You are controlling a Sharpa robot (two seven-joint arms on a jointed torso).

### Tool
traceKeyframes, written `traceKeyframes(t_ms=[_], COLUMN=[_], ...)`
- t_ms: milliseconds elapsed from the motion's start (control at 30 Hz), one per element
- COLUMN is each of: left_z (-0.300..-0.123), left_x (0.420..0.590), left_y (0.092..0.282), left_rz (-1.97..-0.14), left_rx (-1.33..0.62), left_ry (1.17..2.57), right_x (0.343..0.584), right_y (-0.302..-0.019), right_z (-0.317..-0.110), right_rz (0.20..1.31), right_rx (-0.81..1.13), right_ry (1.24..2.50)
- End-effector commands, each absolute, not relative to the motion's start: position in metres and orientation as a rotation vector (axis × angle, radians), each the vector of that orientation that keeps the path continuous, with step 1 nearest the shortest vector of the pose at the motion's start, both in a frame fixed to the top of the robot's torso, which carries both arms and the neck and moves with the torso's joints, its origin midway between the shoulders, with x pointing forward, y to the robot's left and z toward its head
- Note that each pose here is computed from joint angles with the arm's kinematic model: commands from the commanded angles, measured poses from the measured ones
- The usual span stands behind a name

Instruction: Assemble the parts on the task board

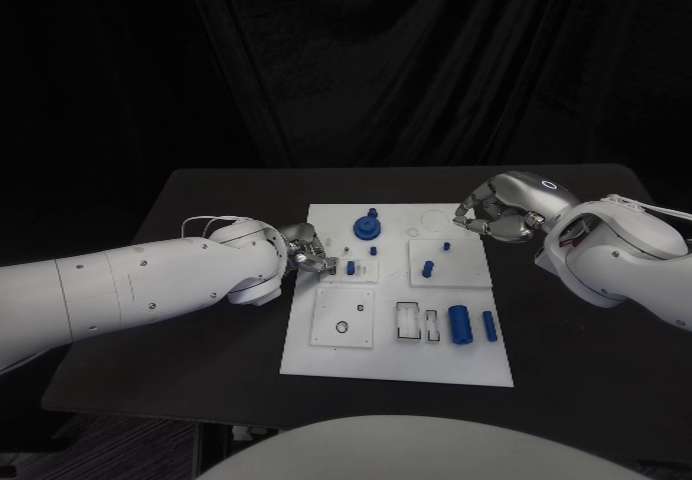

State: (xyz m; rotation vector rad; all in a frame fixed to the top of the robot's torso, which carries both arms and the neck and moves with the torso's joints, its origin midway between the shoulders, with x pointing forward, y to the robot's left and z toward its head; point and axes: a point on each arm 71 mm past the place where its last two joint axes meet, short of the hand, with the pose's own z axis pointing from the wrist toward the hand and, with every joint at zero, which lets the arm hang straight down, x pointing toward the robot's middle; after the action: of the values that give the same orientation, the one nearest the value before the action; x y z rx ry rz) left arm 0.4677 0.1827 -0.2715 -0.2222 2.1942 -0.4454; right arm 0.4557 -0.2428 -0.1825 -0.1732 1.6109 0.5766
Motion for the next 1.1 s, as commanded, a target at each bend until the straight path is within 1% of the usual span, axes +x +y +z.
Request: traceKeyframes(t_ms=[33, 1100], left_z=[-0.2796, -0.2822], left_x=[0.4623, 0.4614], left_y=[0.1826, 0.1845], left_rz=[-0.417, -0.428], left_rx=[-0.201, -0.187], left_ry=[2.259, 2.274], right_x=[0.4560, 0.4560], right_y=[-0.2440, -0.2451], right_z=[-0.1845, -0.1862], right_rz=[0.560, 0.549], right_rx=[-0.160, -0.156], right_ry=[1.624, 1.640])
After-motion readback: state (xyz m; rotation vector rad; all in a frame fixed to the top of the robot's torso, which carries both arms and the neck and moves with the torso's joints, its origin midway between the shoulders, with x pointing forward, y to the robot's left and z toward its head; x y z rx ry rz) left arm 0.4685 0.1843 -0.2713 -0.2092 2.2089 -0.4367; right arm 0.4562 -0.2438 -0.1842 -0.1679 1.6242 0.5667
